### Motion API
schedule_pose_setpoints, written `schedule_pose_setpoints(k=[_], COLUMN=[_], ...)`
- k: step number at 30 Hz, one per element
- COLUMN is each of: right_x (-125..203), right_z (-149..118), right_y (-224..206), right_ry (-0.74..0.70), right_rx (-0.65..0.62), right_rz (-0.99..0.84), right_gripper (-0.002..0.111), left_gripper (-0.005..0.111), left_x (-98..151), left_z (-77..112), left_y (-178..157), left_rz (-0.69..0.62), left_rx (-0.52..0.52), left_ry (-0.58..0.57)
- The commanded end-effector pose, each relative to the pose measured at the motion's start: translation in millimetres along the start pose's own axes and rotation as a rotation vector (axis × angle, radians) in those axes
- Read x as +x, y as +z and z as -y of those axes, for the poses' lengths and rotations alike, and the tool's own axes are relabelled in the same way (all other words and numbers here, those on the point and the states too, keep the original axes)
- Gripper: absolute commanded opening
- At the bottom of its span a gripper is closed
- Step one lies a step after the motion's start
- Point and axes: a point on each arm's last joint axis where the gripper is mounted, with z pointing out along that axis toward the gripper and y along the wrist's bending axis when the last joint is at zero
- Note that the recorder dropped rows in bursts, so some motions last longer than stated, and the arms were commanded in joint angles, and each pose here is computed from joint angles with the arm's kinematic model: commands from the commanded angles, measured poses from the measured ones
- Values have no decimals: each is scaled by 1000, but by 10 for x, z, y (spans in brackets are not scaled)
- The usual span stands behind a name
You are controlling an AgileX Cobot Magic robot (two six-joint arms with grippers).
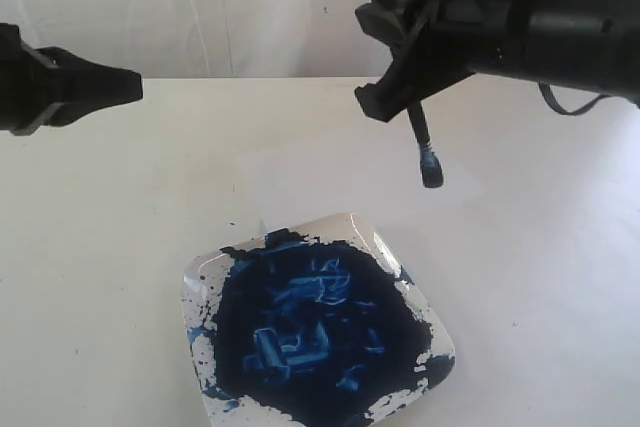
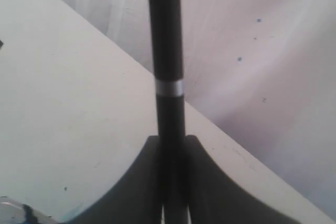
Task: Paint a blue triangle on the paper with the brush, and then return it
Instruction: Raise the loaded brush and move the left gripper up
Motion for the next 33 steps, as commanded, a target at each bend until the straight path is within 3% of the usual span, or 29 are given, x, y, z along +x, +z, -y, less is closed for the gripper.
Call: schedule_pose_setpoints(k=[1, 7, 15, 22, 28, 33], right_x=[-2, -1, 95, 487, 809, 891], right_z=[139, 405, 997, 1320, 1379, 1373], right_y=[181, 466, 762, 913, 1080, 1200], right_ry=[-9, 11, 122, 173, 228, 233], right_rx=[83, 62, -11, -179, -252, -265], right_rz=[-32, -32, 93, 195, 190, 181], right_gripper=[0, 0, 0, 0, 0, 0], left_gripper=[0, 0, 0, 0, 0, 0], left_x=[-97, -166, -257, -233, -100, -24], left_z=[-147, -398, -770, -1001, -1066, -1093], left_y=[169, 436, 817, 1375, 1916, 2163], left_rz=[-18, -44, -63, -104, -149, -167], left_rx=[-20, -54, -110, -100, -73, -66], left_ry=[-8, 4, 36, 98, 329, 482])
